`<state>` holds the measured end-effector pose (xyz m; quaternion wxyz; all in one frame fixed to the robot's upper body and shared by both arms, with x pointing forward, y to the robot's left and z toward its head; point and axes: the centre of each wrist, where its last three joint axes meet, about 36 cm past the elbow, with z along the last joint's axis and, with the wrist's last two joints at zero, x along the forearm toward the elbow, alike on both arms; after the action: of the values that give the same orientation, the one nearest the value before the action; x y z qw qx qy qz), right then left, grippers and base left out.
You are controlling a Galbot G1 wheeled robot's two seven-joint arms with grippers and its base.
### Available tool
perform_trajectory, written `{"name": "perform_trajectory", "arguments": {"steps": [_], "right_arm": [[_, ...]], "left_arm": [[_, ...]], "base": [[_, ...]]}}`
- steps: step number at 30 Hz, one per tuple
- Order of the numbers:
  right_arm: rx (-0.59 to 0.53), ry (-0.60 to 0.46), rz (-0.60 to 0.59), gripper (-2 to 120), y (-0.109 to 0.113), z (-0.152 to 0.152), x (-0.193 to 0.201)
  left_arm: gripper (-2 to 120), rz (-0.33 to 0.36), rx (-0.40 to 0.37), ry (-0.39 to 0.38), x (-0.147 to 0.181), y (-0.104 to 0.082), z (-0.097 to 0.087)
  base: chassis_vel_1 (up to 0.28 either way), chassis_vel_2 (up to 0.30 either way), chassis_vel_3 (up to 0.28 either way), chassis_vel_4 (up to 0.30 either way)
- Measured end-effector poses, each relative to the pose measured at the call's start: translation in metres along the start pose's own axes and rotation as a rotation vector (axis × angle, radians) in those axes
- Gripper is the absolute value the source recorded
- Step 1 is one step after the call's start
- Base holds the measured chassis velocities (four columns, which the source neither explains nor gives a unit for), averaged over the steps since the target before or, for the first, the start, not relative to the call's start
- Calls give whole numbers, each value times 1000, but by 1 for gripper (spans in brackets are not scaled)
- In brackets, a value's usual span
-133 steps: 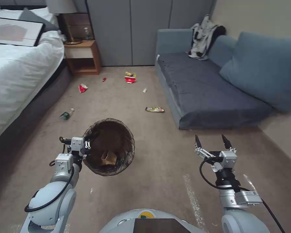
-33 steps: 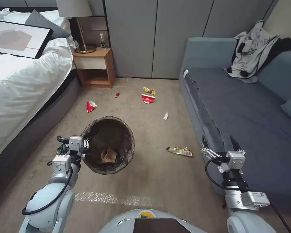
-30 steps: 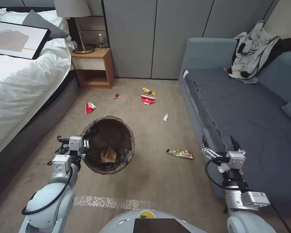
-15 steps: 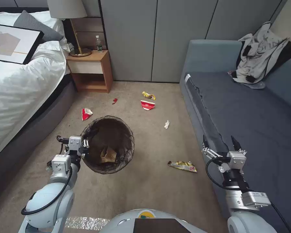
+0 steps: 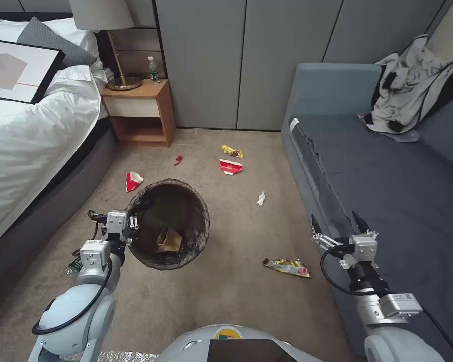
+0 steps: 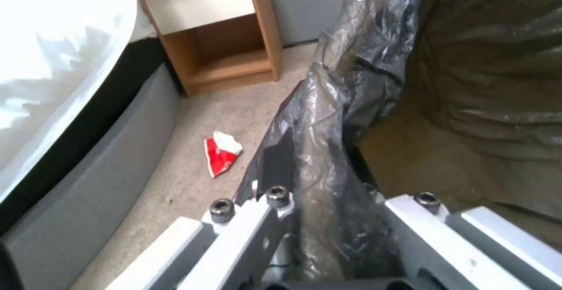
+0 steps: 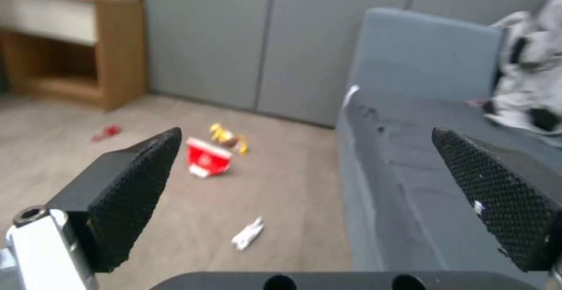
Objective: Pick up the trash bin, then pick up the garbage from the floor and place it into the trash bin.
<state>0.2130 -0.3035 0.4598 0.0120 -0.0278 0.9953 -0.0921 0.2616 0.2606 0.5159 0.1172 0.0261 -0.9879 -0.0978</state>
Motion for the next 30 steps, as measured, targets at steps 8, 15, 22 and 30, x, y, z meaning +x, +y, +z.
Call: {"name": "perform_trajectory", "arguments": {"steps": [8, 15, 22, 30], "right_arm": [[36, 87, -114, 100, -27, 12, -26], [16, 167, -206, 100, -37, 20, -57], [-4, 325, -320, 100, -38, 64, -101], [1, 429, -357, 100, -38, 103, -117]], "left_arm": [[3, 13, -2, -3, 3, 1, -5], [3, 23, -4, 6, 7, 1, -7], [3, 41, 9, 47, 8, 2, -2], [3, 47, 1, 70, 5, 2, 3]], "base": [[0, 0, 0, 0], [0, 0, 0, 0], [0, 0, 0, 0], [0, 0, 0, 0]]}}
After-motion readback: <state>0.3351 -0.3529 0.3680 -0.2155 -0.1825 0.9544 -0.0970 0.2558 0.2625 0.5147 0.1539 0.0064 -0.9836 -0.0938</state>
